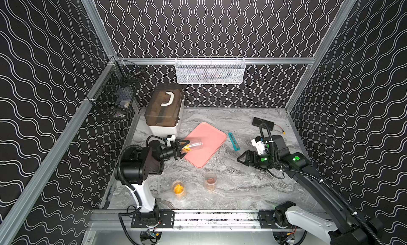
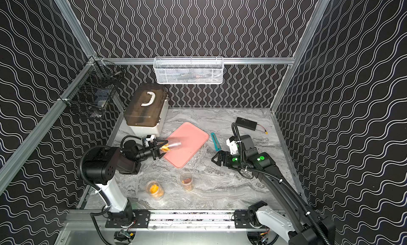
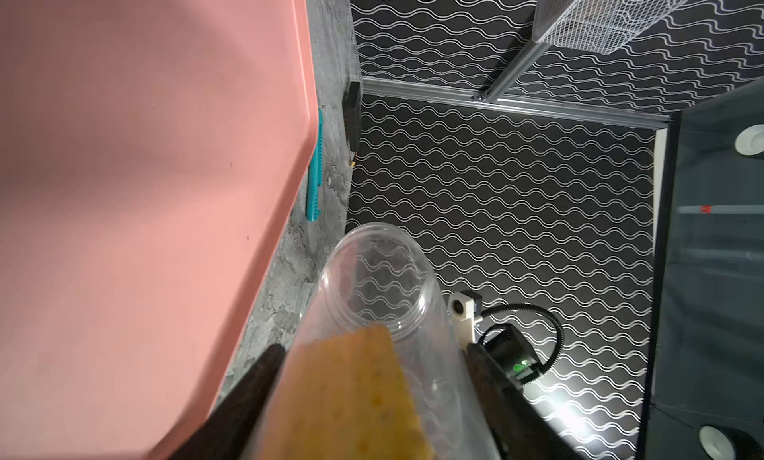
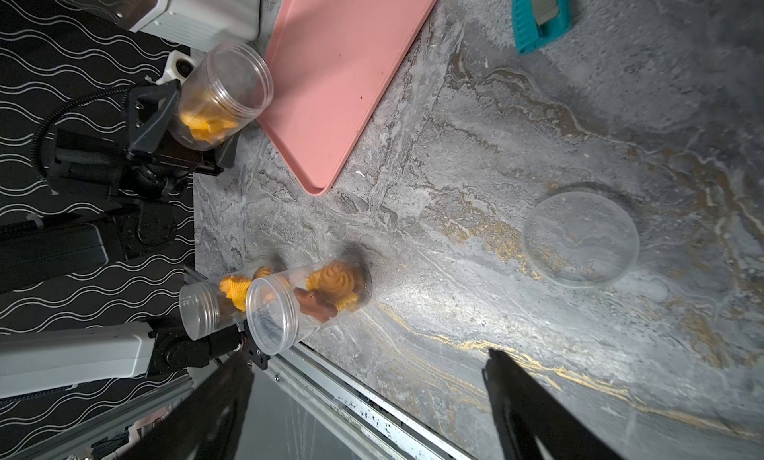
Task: Pour the cookies out of the jar
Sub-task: Pour the cookies in the jar onto the tray.
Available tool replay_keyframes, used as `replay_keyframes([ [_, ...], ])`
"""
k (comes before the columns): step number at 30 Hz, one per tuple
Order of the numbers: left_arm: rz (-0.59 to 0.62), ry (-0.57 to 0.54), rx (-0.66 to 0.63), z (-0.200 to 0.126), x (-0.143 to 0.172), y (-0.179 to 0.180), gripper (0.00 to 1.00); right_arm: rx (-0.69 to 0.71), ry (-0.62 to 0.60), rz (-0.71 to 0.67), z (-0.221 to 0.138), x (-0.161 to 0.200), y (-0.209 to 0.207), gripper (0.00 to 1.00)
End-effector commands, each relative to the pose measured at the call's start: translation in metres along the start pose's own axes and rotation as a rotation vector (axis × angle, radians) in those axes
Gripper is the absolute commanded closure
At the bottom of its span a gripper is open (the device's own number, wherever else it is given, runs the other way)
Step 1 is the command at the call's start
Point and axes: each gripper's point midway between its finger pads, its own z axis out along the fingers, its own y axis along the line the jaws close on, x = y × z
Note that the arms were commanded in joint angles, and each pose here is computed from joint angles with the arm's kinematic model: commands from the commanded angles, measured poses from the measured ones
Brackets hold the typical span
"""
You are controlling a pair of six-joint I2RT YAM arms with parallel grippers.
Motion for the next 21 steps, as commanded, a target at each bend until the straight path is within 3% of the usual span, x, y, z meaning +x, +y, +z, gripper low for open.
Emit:
replay_keyframes([
  [1,0.041,0.000,-0.019,-0.001,-0.002,0.002,0.71,-0.026,-0.014,0.008,0.001,-0.004,0.005,0.09],
  [21,0.059,-0.065,-0.167,-0.009,-0.019,0.023,0.71,-0.039,0.002,0.029,0.013,-0.006,0.004,0.10],
])
